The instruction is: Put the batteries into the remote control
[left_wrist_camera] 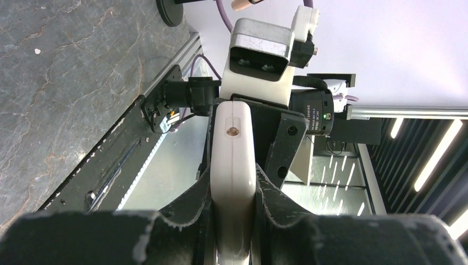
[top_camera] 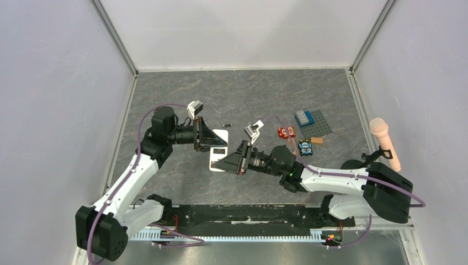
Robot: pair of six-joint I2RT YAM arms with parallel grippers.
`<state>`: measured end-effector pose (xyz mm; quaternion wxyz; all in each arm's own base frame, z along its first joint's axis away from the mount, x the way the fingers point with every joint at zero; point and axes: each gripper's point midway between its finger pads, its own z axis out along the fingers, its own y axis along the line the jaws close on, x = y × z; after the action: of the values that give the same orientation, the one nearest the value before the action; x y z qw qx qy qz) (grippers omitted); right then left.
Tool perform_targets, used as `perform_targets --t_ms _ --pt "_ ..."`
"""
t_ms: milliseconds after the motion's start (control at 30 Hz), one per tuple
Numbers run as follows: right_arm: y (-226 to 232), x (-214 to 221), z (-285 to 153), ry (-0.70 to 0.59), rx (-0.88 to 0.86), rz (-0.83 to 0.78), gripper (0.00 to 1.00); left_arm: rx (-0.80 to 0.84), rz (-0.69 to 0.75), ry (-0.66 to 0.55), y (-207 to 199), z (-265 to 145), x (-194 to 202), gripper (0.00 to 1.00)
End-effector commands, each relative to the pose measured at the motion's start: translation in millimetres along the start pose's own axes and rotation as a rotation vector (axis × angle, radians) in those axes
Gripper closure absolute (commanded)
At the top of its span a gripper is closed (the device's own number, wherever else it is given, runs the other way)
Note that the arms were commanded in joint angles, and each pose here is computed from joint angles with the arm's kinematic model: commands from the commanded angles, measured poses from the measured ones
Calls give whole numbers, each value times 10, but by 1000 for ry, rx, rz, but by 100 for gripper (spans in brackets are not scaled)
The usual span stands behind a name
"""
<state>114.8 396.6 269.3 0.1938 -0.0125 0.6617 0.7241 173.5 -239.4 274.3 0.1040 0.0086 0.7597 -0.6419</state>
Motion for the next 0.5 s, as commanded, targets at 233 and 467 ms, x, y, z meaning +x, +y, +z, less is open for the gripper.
perform_targets --t_ms 233,467 --pt "-27 64 -22 31 -8 -14 80 22 47 17 -69 -30 44 98" --pt "85 -45 -63 -15 -7 -51 27 18 88 5 -53 -28 18 98"
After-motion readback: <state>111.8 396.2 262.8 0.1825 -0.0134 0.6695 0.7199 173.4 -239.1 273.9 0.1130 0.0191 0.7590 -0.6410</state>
